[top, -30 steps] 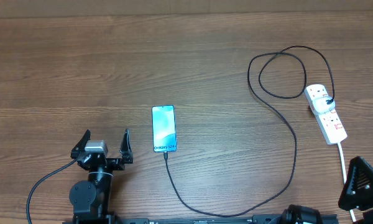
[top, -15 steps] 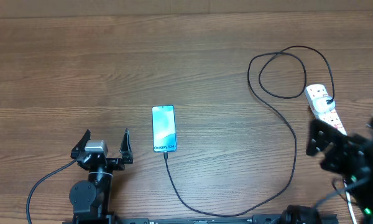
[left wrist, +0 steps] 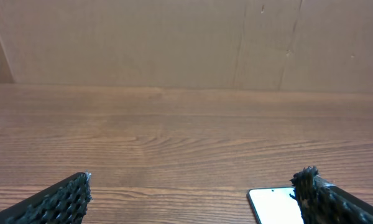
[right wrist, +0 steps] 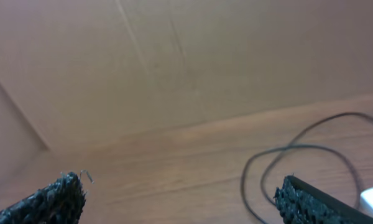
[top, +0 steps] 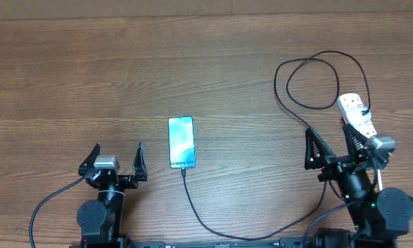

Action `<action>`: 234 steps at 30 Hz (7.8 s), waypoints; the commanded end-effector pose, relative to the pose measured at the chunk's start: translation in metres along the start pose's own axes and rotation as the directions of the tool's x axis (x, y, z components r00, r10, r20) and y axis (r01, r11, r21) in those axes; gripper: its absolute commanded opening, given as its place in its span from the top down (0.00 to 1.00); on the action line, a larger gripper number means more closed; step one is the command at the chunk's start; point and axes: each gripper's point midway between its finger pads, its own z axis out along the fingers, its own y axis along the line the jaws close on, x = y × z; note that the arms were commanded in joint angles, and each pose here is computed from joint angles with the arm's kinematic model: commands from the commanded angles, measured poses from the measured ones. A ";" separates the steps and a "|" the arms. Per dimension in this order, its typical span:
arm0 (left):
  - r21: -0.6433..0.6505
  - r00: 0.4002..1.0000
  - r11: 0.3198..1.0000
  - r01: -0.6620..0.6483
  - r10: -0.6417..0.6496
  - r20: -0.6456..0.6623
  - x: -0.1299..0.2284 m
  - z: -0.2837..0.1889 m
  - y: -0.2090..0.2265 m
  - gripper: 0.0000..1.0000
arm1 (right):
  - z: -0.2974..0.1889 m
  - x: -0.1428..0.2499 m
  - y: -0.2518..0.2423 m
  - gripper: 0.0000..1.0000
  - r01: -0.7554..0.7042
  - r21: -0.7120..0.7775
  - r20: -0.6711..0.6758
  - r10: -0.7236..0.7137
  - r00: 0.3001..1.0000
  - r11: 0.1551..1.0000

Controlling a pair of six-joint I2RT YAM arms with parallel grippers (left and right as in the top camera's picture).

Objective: Plug charger to phone and switch on socket

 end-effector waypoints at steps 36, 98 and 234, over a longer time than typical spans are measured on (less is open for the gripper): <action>0.016 1.000 1.000 0.006 -0.006 0.001 0.001 0.000 -0.003 0.01 | 0.002 0.083 -0.076 0.00 -0.072 0.237 0.100 0.049 0.994 0.969; 0.004 0.999 0.999 -0.047 0.047 0.000 0.001 0.000 -0.002 0.00 | 0.002 0.083 -0.076 0.00 -0.072 0.237 0.100 0.049 0.994 0.969; 0.004 0.999 0.999 -0.047 0.047 0.000 0.001 0.000 -0.002 0.00 | 0.002 0.084 -0.075 0.00 0.347 0.258 -0.010 -0.356 0.934 0.902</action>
